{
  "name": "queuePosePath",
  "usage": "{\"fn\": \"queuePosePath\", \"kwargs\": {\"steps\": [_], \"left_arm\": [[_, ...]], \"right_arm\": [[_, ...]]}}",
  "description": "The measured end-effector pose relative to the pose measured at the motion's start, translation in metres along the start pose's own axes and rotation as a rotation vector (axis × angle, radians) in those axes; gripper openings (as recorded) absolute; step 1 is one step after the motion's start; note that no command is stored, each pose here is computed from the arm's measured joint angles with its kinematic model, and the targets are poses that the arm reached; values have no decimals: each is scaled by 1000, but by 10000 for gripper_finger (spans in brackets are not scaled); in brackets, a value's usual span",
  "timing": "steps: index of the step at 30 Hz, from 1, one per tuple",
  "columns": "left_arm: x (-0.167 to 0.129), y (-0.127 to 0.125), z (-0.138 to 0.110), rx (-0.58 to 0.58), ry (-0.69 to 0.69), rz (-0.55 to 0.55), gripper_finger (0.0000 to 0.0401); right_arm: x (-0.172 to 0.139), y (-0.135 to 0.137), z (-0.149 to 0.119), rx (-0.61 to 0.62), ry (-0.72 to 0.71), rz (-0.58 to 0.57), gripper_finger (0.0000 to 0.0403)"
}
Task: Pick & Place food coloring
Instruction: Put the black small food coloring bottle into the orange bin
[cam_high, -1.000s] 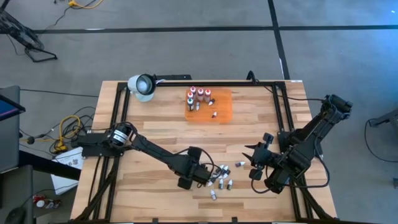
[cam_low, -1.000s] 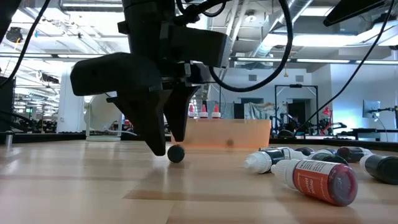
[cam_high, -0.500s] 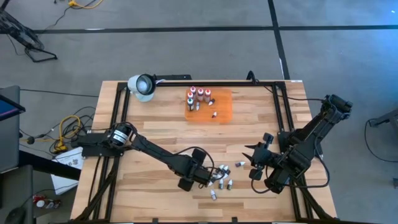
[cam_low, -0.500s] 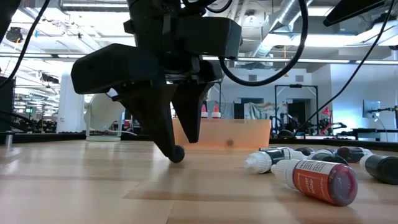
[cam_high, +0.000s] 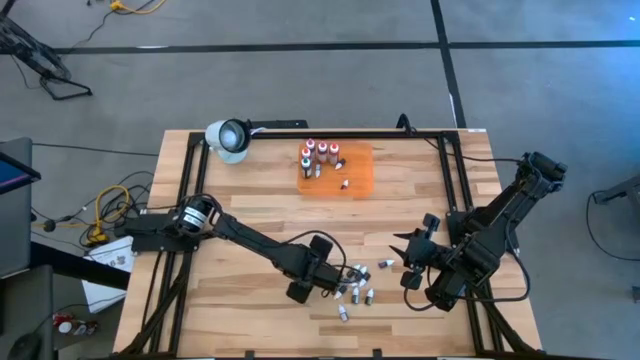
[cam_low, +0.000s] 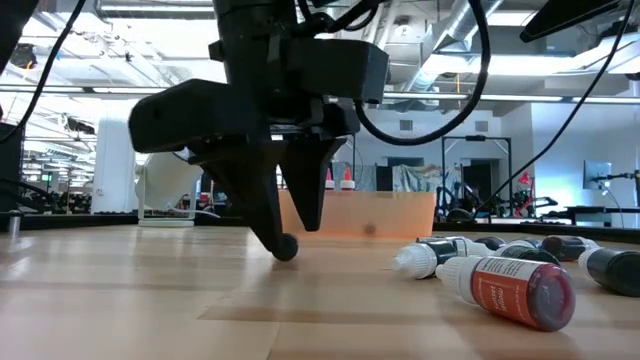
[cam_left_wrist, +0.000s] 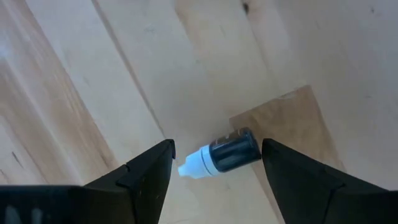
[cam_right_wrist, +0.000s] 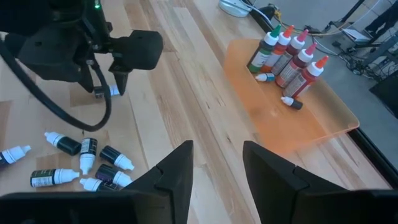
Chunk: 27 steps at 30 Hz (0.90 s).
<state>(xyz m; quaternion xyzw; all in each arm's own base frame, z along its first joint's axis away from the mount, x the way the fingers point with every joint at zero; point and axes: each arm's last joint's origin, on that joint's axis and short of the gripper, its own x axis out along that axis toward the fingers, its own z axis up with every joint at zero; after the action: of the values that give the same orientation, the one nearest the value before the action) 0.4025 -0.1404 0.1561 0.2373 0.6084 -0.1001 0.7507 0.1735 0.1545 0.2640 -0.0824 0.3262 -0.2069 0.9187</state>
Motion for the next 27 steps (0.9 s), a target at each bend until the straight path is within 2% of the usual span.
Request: {"fn": "queuePosePath", "kwargs": {"steps": [6,14,21,27], "left_arm": [[1,5,-1,-15,-1,-51,242],[2,5,-2,-7,3,-59,242],[24,3,-3,12,61,-84,242],[26,3,-3,8,63,-83,242]], "right_arm": [[0,0,0,0,0,0,133],[0,0,0,0,0,0,133],[1,0,-1,1,0,-1,134],[7,-2,-3,3,11,-21,133]]}}
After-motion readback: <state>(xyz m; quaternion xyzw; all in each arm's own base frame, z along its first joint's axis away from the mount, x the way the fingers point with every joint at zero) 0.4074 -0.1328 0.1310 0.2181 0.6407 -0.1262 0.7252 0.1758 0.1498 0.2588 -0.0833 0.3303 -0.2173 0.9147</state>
